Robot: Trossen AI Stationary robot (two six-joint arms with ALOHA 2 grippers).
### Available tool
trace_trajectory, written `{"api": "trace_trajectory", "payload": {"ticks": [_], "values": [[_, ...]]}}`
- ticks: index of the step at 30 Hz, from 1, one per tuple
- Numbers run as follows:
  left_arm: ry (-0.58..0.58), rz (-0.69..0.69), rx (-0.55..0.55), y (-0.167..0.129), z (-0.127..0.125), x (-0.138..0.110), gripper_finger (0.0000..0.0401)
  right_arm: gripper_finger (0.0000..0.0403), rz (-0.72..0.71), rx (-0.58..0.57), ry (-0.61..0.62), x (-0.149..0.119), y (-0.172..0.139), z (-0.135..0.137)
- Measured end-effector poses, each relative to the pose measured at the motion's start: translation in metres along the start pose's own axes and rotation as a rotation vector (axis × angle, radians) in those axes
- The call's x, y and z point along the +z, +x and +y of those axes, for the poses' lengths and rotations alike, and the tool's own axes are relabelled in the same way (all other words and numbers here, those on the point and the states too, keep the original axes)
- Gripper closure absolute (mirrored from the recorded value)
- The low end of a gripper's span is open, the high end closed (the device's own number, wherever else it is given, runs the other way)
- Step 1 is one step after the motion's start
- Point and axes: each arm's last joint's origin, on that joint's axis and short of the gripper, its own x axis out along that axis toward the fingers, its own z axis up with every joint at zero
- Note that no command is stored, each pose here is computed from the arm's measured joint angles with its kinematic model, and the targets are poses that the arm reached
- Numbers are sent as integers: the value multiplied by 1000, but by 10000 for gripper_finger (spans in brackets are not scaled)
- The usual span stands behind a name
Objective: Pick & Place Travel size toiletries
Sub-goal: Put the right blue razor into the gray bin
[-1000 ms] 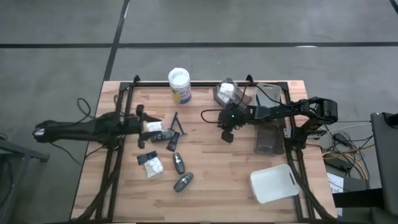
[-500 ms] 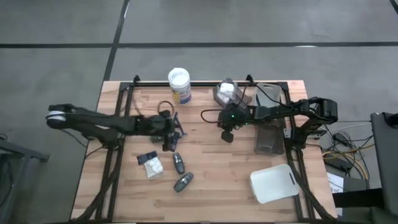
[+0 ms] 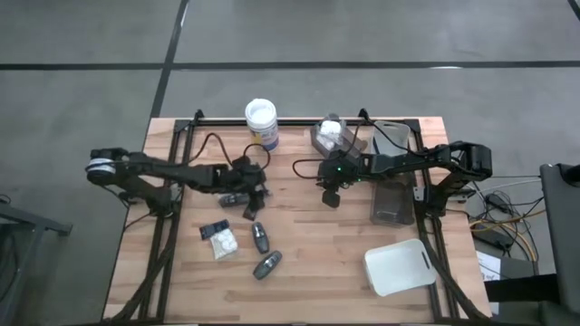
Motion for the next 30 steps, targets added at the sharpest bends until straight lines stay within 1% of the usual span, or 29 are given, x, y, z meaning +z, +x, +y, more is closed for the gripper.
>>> {"api": "trace_trajectory", "payload": {"ticks": [3, 6, 11, 17, 23, 28, 30], "values": [[-37, 48, -23, 3, 5, -9, 163, 310, -3, 0, 15, 0, 0, 0], [-60, 105, -17, 9, 8, -19, 163, 302, -7, 0, 15, 1, 0, 0], [-57, 156, -6, 21, 7, -30, 163, 292, -9, 0, 23, 1, 0, 0], [-46, 183, 30, 34, 6, -34, 163, 278, -9, 0, 25, 1, 0, 0], [-17, 166, 29, 38, 5, -31, 163, 264, -8, 0, 34, 1, 0, 0], [69, 102, 19, 39, 6, -25, 163, 253, -8, 0, 142, 1, 0, 0], [107, 72, 11, 41, 5, -23, 163, 249, -8, 0, 163, 1, 0, 0]]}}
